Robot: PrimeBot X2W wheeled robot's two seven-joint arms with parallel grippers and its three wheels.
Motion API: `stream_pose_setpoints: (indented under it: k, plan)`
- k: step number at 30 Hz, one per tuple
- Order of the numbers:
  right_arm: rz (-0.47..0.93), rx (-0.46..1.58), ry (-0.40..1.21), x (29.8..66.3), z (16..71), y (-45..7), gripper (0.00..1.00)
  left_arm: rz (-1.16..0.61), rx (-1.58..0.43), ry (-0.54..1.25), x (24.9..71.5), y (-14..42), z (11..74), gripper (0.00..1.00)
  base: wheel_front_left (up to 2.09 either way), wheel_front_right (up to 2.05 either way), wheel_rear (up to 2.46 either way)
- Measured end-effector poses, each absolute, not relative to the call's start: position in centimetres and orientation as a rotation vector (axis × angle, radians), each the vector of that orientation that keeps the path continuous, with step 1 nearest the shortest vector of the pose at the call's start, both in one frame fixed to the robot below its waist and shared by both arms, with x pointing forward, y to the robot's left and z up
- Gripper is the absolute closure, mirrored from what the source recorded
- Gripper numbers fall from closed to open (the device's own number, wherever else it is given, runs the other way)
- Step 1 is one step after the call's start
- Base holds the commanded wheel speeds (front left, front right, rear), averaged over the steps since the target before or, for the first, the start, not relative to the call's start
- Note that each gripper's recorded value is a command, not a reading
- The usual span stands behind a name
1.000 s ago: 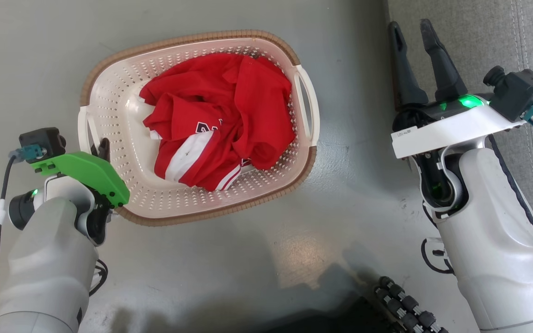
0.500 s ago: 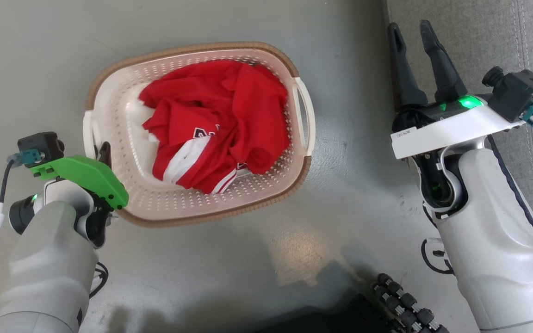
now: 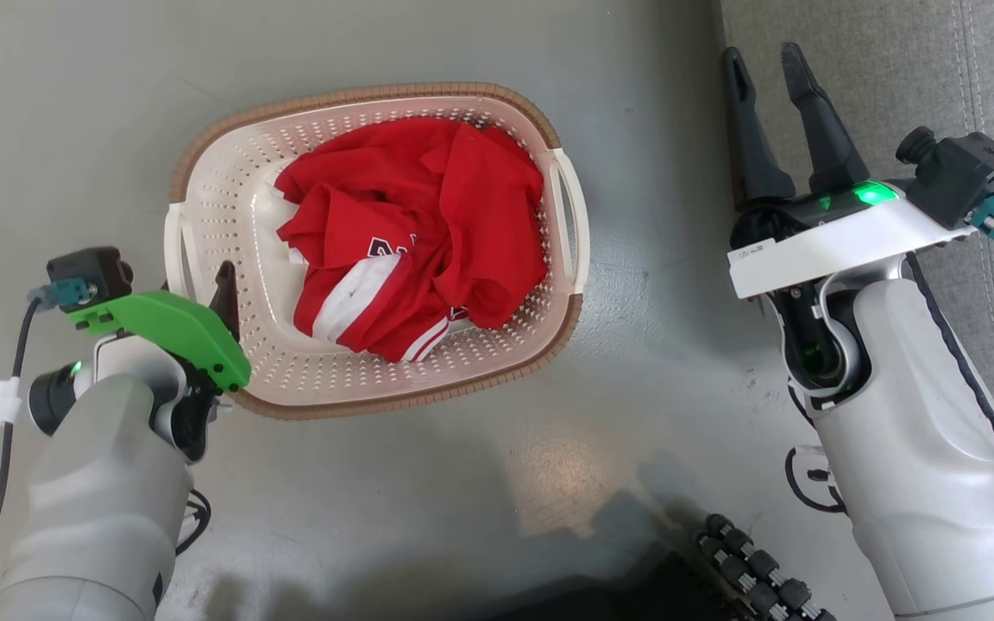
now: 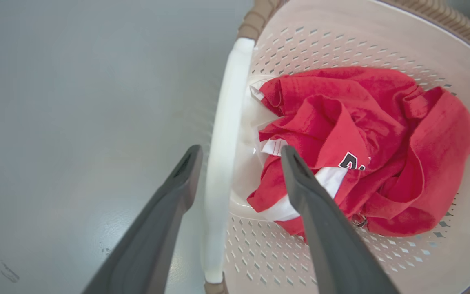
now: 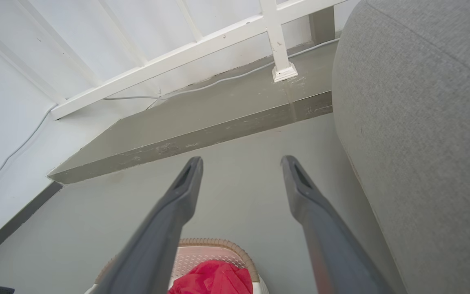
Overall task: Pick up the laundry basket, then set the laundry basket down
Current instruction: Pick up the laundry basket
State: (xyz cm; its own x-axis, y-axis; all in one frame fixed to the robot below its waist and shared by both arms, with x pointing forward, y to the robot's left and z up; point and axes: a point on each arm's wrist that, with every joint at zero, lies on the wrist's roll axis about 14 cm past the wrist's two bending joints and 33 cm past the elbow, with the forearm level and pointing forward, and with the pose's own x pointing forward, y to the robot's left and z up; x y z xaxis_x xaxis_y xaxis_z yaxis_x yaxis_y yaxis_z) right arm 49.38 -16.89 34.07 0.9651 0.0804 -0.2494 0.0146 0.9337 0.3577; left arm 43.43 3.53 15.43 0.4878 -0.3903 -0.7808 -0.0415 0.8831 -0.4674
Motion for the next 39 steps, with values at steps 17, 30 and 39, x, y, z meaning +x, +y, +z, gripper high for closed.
stream_pose_setpoints:
  k: [17,30,39]
  plan:
    - [0.045,0.375,0.202,49.4,37.5,-16.8,0.00,-0.383,-0.249,0.931,44.4,4.0,19.2,0.00,0.00,0.00,0.00]
    - [0.027,0.381,0.137,47.7,41.5,-17.6,0.00,-0.448,-0.240,0.734,45.7,2.4,26.3,0.00,0.00,0.00,0.00]
    - [0.020,0.376,0.088,45.4,44.3,-17.9,0.00,-0.465,-0.233,0.585,45.8,2.6,32.2,0.00,0.00,0.00,0.00]
